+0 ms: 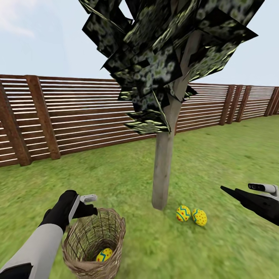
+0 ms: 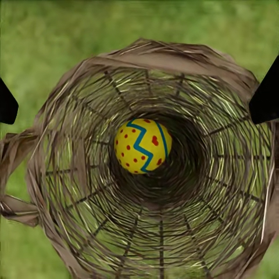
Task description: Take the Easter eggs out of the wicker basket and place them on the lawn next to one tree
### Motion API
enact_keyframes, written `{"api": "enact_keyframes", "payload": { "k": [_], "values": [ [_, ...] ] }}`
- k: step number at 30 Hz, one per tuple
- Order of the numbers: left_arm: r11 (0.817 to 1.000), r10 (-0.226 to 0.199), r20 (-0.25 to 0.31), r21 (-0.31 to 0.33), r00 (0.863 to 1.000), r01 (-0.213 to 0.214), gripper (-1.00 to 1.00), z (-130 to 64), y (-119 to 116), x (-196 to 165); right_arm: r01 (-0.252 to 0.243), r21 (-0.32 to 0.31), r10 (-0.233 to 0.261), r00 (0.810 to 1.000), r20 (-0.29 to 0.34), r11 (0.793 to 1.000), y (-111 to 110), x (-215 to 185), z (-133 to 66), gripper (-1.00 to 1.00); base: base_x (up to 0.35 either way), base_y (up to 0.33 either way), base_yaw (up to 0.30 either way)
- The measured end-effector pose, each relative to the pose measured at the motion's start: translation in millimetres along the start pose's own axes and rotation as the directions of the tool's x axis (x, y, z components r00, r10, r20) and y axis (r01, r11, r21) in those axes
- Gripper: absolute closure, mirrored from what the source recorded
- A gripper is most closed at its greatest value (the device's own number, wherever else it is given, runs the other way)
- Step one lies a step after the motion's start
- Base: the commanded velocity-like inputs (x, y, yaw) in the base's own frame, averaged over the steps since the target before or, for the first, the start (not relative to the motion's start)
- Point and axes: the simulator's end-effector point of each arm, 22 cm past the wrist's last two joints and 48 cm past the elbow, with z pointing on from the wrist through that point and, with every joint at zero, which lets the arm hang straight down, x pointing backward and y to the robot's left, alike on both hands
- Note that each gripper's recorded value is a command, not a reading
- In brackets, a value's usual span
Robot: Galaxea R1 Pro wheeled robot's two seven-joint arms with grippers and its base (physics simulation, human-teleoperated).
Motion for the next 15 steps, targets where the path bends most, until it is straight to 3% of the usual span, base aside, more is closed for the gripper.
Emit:
{"api": "enact_keyframes", "payload": {
  "k": [15],
  "values": [
    [1.0,0.0,-0.002,0.0,1.0,0.0,-1.0,1.2,0.1,0.3,-0.002,0.001,0.002,1.0,-0.001,1.0,-1.3,0.5,0.2,-1.0,0.122,0.027,0.0]
  ]
}}
